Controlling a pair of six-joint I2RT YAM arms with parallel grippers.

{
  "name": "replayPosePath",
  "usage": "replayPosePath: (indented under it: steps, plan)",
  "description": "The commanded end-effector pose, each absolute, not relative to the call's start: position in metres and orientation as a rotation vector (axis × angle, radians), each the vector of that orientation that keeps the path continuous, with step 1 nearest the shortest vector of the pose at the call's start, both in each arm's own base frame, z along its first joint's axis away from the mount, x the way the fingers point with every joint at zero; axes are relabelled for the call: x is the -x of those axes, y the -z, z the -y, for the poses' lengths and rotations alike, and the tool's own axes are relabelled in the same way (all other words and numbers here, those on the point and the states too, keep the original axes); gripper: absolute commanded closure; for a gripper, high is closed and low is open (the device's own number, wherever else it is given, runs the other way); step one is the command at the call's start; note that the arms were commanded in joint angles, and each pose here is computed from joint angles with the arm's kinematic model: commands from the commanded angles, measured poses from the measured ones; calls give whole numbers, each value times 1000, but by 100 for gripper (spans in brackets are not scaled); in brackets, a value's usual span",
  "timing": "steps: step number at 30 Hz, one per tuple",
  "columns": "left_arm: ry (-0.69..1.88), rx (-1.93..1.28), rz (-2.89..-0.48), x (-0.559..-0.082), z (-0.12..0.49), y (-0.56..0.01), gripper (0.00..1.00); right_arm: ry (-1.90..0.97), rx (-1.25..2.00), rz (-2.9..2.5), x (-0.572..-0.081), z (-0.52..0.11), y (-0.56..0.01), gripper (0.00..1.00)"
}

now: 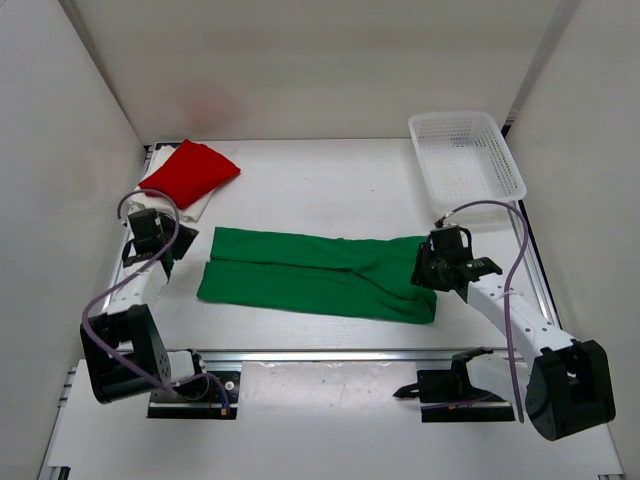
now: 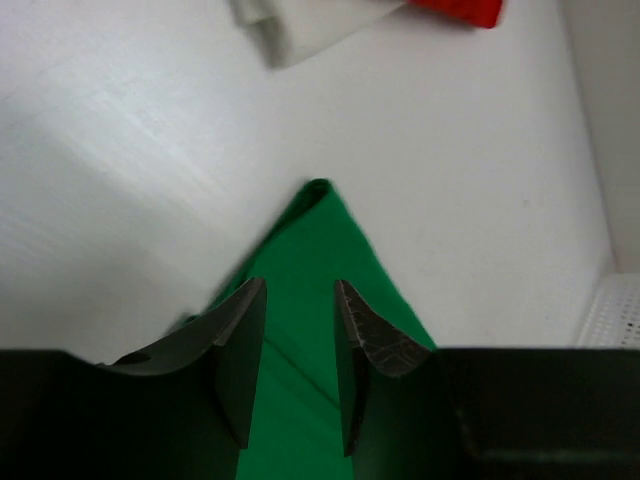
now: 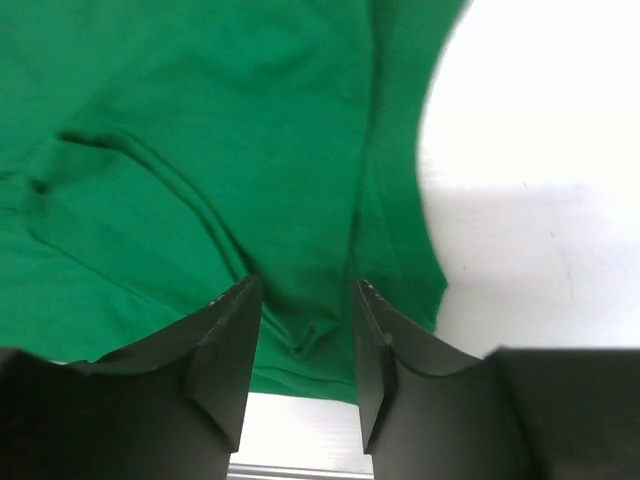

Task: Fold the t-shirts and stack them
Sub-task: Fold the other side of the tshirt into a rectangle

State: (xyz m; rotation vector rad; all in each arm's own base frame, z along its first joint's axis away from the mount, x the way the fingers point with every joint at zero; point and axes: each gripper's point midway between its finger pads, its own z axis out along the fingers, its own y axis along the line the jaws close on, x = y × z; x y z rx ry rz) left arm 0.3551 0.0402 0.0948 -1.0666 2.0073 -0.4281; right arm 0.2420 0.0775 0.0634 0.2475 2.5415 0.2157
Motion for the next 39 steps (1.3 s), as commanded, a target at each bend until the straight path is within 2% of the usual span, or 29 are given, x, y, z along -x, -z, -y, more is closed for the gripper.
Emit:
replayPosePath:
  steps: [1,2,4,5,6,8,10,13,15,17,18,20,25,26,30,34,37,38,39]
  plan:
    - [504,897,-1912,-376,-11,-140,57,-227,-215,-2387,-274,-89,-101,61]
    - [520,836,-1949,-379,12,-138,58,-253,-180,-2361,-281,-97,-103,64]
    - [577,726,-1996,-381,57,-136,59,-350,-115,-2344,-294,-117,-104,80]
    - [606,665,-2038,-378,85,-129,58,-405,-79,-2360,-301,-130,-101,94]
    - [654,590,-2053,-377,115,-133,60,-433,-57,-2356,-313,-141,-102,100]
    - [672,509,-2117,-371,146,-121,61,-443,36,-2324,-329,-159,-105,100]
    - [701,433,-2148,-363,171,-116,63,-505,91,-2290,-338,-178,-106,80]
    - [754,339,-2187,-347,199,-107,66,-552,95,-2286,-355,-188,-95,71]
    - [773,313,-2208,-339,206,-101,67,-578,96,-2313,-359,-192,-88,71]
    - [798,286,-2236,-329,210,-90,67,-585,111,-2370,-356,-199,-72,74]
    - [810,282,-2242,-325,211,-89,67,-585,109,-2375,-354,-199,-72,78]
    - [819,270,-2258,-318,212,-81,67,-583,133,-2400,-341,-204,-64,80]
    - [841,289,-2253,-312,210,-77,67,-528,108,-2442,-307,-199,-57,98]
    - [846,283,-2255,-310,212,-77,67,-532,104,-2451,-301,-200,-57,100]
    - [865,281,-2215,-315,213,-89,67,-546,118,-2503,-270,-204,-50,100]
    - [880,282,-2194,-318,215,-94,67,-650,202,-2514,-248,-237,-64,100]
    - [902,289,-2188,-317,215,-98,67,-603,288,-2500,-247,-246,-78,100]
    - [895,291,-2185,-315,214,-97,68,-582,303,-2484,-249,-245,-85,99]
    - [888,286,-2180,-315,214,-99,67,-564,274,-2454,-257,-239,-92,90]
